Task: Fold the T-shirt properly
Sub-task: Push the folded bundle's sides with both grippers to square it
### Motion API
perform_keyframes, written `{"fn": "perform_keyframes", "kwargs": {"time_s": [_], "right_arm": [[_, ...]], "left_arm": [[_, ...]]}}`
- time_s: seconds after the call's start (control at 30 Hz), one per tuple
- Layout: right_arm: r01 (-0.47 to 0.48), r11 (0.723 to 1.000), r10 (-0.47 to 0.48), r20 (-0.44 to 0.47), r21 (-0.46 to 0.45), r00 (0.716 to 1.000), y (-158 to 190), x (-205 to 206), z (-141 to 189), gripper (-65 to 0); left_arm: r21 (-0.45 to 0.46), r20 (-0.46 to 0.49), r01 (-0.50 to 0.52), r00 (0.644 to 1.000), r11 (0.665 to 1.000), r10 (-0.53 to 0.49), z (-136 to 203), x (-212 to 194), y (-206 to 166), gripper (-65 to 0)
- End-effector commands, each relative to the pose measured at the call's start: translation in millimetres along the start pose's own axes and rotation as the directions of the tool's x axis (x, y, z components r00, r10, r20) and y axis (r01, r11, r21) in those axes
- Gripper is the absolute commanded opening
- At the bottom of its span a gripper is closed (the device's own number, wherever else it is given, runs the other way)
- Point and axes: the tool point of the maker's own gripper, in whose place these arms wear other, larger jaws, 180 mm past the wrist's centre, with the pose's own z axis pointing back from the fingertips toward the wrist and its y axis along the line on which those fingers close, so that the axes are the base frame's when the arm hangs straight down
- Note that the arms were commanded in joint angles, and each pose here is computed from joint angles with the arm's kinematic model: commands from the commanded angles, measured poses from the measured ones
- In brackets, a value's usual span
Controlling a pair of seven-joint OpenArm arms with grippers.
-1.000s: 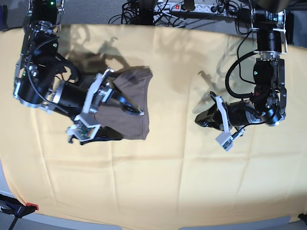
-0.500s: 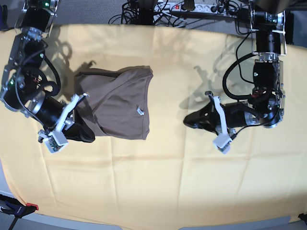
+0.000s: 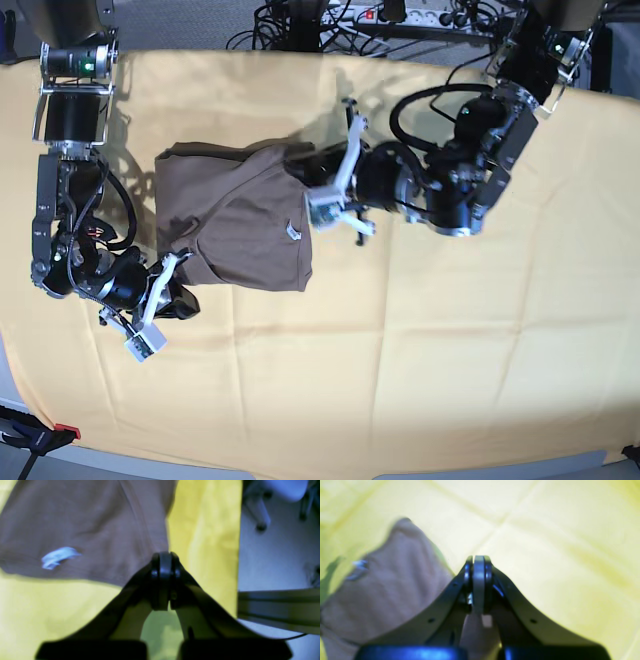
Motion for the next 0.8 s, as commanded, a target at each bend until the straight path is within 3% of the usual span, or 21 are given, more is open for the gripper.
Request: {"fn": "perform_keyframes", "kwargs": {"time_s": [0.0, 0.17, 0.3, 0.6, 0.77], "right_arm": [[-0.019, 0.999, 0.020, 0.045, -0.028, 0.999, -13, 19, 5, -65.0], [0.021, 0.998, -0.023, -0.028, -0.067, 0.999, -34, -9, -1, -65.0], [0.056, 0.997, -0.061, -0.087, -0.051, 0.994, -33, -30, -6, -65.0], [0.078, 0.997, -0.078, -0.127, -0.006, 0.989, -30, -43, 4, -65.0], [0.103, 0.995, -0.102, -0.134, 0.000, 0.986, -36, -50, 17, -65.0]], "left_arm": [[0.012, 0.017, 0.054, 0.998, 0.998, -0.054, -2, 12, 1, -65.0], [0.055, -0.041, 0.169, 0.985, 0.984, -0.167, -28, 10, -5, -65.0], [0.131, -0.062, 0.167, 0.985, 0.977, -0.160, -34, 11, 9, -65.0], [0.146, -0.110, 0.128, 0.988, 0.981, -0.112, -46, -7, 22, -65.0], [0.208, -0.155, 0.134, 0.983, 0.969, -0.102, -42, -16, 41, -65.0]]}}
